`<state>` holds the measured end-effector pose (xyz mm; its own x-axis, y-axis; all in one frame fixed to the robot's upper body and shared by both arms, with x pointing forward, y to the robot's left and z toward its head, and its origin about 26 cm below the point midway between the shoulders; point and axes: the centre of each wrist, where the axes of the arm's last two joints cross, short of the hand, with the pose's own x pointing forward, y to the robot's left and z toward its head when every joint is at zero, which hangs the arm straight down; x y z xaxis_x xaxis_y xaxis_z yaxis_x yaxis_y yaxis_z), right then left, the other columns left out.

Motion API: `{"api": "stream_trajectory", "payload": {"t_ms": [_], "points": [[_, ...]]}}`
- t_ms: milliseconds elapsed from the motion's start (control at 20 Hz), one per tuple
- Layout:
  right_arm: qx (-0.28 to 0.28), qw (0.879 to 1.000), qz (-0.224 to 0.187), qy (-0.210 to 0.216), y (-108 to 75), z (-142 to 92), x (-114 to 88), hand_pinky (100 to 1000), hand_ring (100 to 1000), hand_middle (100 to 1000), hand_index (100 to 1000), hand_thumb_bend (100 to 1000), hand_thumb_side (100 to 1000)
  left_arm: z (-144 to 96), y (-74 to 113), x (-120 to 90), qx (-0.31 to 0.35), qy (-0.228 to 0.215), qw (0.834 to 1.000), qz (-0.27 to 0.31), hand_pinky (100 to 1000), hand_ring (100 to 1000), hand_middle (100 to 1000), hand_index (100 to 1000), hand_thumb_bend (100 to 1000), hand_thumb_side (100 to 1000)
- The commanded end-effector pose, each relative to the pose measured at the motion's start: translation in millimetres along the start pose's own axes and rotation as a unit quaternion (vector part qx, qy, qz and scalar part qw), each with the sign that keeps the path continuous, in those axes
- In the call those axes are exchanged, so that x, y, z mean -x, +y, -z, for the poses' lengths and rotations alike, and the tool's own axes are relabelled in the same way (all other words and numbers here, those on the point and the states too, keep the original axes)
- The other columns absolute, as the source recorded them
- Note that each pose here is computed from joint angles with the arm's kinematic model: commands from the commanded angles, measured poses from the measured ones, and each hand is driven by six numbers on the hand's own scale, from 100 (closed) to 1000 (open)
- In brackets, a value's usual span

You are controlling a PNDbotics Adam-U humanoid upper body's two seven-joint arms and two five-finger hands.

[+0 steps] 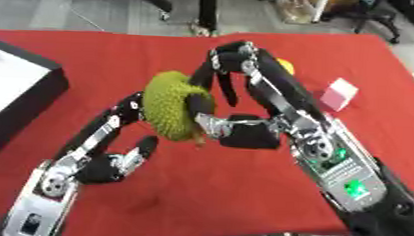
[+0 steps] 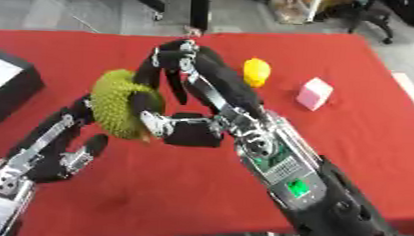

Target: Pick up the objects with one hand, pass them to the other hand, and then place them into the box on the other side of the table.

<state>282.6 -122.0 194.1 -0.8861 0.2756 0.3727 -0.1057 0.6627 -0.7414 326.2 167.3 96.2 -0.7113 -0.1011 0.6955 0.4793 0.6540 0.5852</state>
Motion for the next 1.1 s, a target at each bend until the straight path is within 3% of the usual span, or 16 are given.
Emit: {"api": "stream_trajectory", "payload": {"t_ms": [50, 500, 1100], "points": [[0.003, 1.0, 0.005, -0.014, -2.8, 4, -7, 705, 212, 407, 214, 100, 100, 7, 2.9, -5, -0.001, -0.017, 1.0, -0.01, 763, 897, 949, 1000, 246, 719], [-0.009, 1.0, 0.019, -0.003, 7.1, 3, -2, 699, 201, 402, 211, 100, 100, 13, 3.3, -9, -0.007, -0.027, 0.998, -0.057, 762, 901, 946, 1000, 287, 732], [0.015, 0.998, 0.004, 0.056, 23.4, -2, 27, 691, 193, 394, 207, 100, 100, 7, 5.1, -17, 0.034, -0.055, 0.996, -0.064, 770, 911, 947, 1000, 272, 728]]}}
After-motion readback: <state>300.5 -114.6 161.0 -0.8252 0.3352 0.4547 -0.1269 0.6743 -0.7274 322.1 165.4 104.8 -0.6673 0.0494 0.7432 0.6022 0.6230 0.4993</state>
